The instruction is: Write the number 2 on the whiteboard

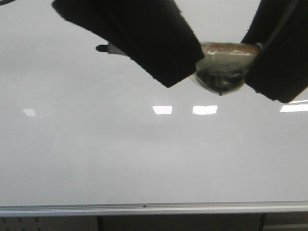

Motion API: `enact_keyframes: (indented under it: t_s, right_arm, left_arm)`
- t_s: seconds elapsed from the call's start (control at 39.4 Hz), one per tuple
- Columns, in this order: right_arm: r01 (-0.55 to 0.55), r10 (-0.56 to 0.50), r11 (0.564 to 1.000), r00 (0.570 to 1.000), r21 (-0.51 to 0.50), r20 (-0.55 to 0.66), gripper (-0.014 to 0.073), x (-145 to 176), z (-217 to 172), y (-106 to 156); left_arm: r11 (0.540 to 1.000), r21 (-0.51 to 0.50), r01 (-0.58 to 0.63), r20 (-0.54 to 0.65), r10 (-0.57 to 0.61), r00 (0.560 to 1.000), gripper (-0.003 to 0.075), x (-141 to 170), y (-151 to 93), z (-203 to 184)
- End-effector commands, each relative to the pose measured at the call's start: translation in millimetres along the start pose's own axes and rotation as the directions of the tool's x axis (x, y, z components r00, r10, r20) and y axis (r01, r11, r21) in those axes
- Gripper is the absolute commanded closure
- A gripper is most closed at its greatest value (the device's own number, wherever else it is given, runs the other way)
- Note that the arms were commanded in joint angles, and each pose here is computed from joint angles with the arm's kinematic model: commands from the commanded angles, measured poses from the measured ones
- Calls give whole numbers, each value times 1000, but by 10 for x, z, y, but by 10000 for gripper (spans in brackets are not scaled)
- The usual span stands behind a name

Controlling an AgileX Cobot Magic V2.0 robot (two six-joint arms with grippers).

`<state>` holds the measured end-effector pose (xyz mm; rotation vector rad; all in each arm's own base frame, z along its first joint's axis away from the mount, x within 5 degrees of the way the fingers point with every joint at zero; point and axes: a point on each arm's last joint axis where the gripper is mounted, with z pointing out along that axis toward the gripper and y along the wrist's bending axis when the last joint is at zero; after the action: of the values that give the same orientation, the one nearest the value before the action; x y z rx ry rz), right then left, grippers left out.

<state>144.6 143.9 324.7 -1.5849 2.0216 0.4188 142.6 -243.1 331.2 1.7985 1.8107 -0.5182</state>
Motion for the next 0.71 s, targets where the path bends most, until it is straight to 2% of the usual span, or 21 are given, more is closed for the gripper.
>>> enact_keyframes:
  t_s: [0.0, 0.08, 0.2, 0.28, 0.33, 0.43, 0.51, 0.61, 0.69]
  right_arm:
    - [7, -9, 1000, 996, 30, 84, 565, -107, -123, 5]
    - [7, -9, 1000, 996, 29, 84, 494, -107, -123, 6]
    - [2, -4, 1000, 997, 28, 81, 242, -100, -125, 1]
    - [-2, 0, 1000, 997, 31, 72, 125, -82, -140, -3]
    - [-20, 17, 999, 998, 50, 60, 84, -45, -175, -29]
    - [-100, 95, 988, 994, 120, 50, 75, 60, -305, -100]
    - [-193, 184, 964, 981, 182, 61, 75, 148, -417, -155]
    - [-334, 318, 900, 943, 282, 100, 75, 288, -598, -225]
    - [-427, 406, 836, 904, 344, 135, 75, 390, -721, -259]
  left_arm:
    - [999, -36, 7, 101, -4, 995, 665, -142, -8, -152]
    - [999, -39, 4, 98, 0, 995, 669, -140, -5, -152]
    - [999, -49, -4, 87, 8, 996, 669, -130, 3, -152]
    - [999, -52, -6, 77, 10, 997, 669, -116, 14, -154]
    - [998, -58, 4, 65, 0, 998, 669, -103, 24, -154]
    - [994, -103, 32, 16, -30, 999, 669, -41, 81, -177]
    - [986, -158, 60, -11, -62, 998, 669, 7, 123, -243]
    - [957, -269, 112, -31, -125, 992, 669, 66, 167, -384]
    - [909, -371, 191, -23, -215, 976, 669, 136, 207, -537]
